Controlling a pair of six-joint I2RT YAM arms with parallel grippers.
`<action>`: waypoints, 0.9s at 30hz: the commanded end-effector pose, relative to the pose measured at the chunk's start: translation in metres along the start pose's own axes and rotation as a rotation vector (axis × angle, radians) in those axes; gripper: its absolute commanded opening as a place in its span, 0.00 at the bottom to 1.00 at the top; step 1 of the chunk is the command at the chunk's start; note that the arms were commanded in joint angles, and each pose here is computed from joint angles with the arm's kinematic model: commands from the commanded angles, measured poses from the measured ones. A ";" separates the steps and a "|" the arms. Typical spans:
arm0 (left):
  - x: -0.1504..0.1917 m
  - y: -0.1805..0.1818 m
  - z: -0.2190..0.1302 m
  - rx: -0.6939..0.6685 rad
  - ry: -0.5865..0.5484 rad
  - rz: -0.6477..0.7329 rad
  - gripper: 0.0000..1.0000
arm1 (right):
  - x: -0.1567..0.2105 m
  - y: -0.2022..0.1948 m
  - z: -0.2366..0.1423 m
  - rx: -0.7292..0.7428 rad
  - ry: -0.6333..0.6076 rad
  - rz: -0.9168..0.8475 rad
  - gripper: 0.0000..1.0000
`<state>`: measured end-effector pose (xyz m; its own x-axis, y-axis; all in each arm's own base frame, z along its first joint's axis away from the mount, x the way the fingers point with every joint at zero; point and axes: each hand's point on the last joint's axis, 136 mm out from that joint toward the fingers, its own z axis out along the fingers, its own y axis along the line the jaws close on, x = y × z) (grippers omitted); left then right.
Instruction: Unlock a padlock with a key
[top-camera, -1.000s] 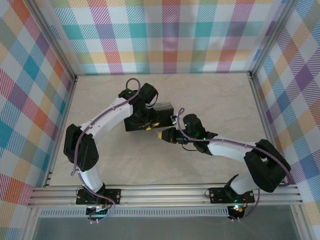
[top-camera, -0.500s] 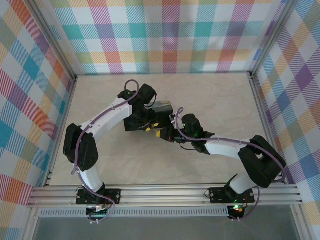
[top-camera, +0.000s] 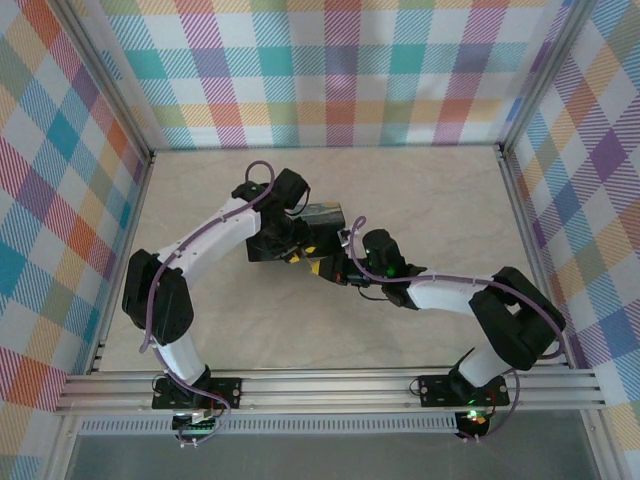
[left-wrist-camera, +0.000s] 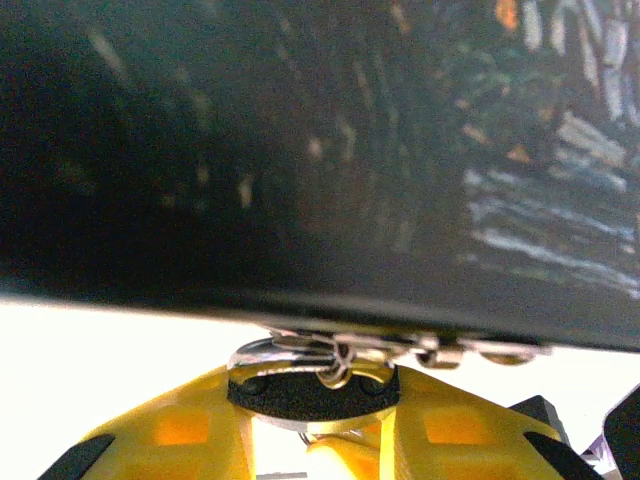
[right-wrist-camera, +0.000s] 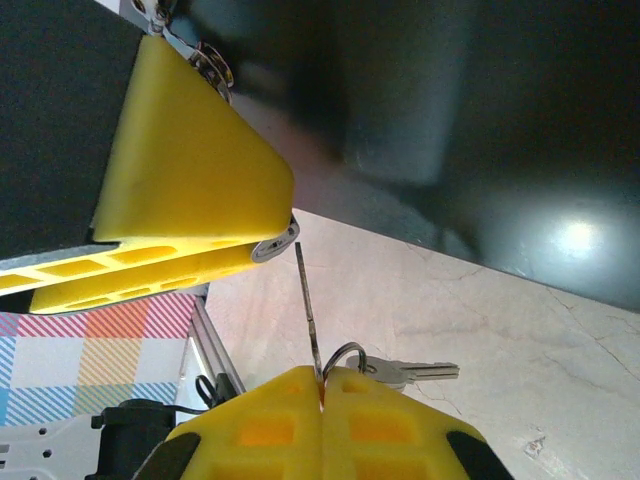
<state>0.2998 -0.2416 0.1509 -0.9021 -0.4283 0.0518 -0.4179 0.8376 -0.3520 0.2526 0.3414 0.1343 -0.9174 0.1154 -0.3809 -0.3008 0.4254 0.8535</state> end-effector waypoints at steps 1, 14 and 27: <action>0.001 -0.004 -0.016 0.052 -0.009 -0.012 0.00 | -0.002 0.007 0.002 -0.037 -0.020 -0.026 0.01; -0.001 -0.003 -0.016 0.048 -0.014 -0.014 0.00 | -0.004 0.005 -0.003 -0.026 -0.044 -0.042 0.01; 0.000 -0.003 -0.018 0.051 -0.016 -0.015 0.00 | -0.008 0.012 -0.004 -0.042 -0.050 -0.057 0.01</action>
<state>0.3000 -0.2414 0.1512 -0.8986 -0.4354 0.0533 -0.4249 0.8336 -0.3529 0.2539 0.3399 0.1328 -0.9096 0.1288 -0.3949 -0.3092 0.4248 0.8509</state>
